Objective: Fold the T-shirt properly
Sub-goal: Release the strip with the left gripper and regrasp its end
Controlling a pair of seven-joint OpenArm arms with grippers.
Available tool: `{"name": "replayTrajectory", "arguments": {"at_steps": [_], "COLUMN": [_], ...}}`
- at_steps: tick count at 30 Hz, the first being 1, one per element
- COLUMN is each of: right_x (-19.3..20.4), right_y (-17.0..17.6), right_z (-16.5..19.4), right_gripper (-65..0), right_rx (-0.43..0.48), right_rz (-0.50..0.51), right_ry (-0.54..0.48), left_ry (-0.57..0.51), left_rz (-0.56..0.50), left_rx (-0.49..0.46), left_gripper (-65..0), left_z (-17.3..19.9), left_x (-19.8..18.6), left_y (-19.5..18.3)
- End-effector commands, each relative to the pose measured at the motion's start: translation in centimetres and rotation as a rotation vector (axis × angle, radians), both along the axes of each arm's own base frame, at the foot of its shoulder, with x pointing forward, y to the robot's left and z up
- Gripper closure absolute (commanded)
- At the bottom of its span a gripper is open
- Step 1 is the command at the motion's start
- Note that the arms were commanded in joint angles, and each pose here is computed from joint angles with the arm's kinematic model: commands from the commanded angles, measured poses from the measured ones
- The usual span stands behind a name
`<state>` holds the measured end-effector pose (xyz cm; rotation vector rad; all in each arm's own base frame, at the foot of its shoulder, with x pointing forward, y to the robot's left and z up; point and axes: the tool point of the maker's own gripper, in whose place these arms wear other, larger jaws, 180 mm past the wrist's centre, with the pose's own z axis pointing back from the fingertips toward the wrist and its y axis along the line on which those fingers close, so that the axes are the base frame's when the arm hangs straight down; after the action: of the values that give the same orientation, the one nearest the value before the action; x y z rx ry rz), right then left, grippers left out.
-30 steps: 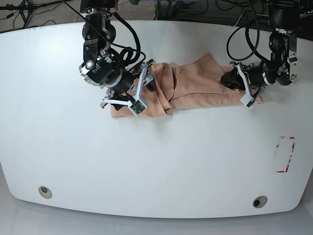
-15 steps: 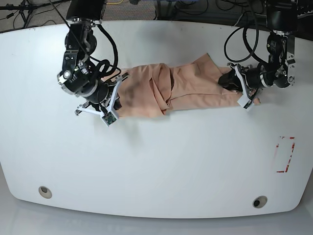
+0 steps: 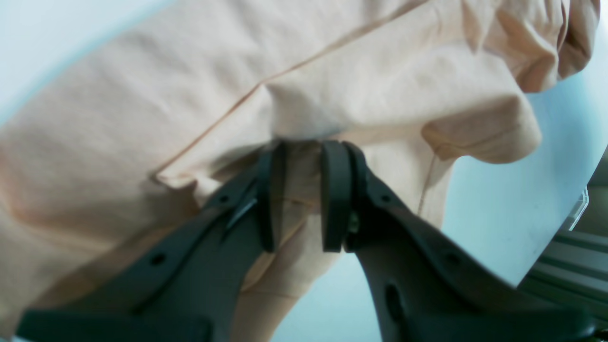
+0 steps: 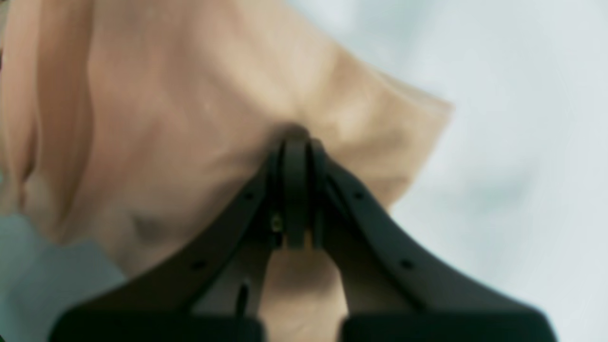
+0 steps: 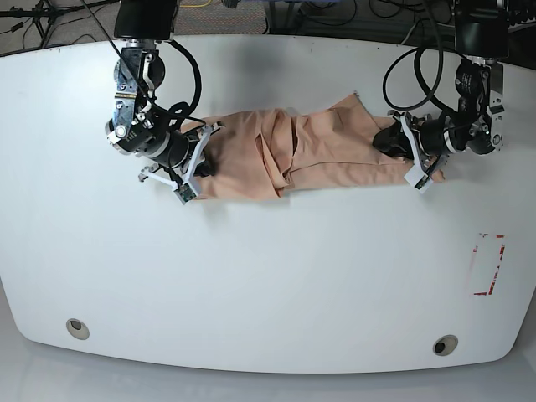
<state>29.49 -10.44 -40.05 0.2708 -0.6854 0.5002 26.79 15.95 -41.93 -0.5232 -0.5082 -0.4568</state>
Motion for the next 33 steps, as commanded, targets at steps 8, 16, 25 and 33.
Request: {"name": "replayTrajectory", "arguments": {"at_steps": [8,16,25,33], "right_x": [0.5,0.5,0.5,0.5], "right_y": [0.4,0.4,0.4,0.4], "right_z": [-1.2,-1.2,-1.2,-1.2], "right_gripper": [-2.2,-2.2,-2.2,-2.2], "right_rx": [0.085,0.085,0.084,0.084], "right_rz": [-0.022,-0.022,-0.022,-0.022], "right_ry": [-0.017,-0.017,-0.017,-0.018], "left_ry": [-0.007,-0.1,-0.174,-0.143], "left_rz": [-0.004,0.118,0.305,0.352], "left_rx": [0.008,-0.234,-0.268,-0.162], "left_gripper": [-12.1,-21.5,-45.1,-44.7], "left_z": [1.4,6.5,9.5,8.4], "left_x": [1.5,4.1,4.9,3.6], "left_y": [0.5,1.1,7.5,10.5]}}
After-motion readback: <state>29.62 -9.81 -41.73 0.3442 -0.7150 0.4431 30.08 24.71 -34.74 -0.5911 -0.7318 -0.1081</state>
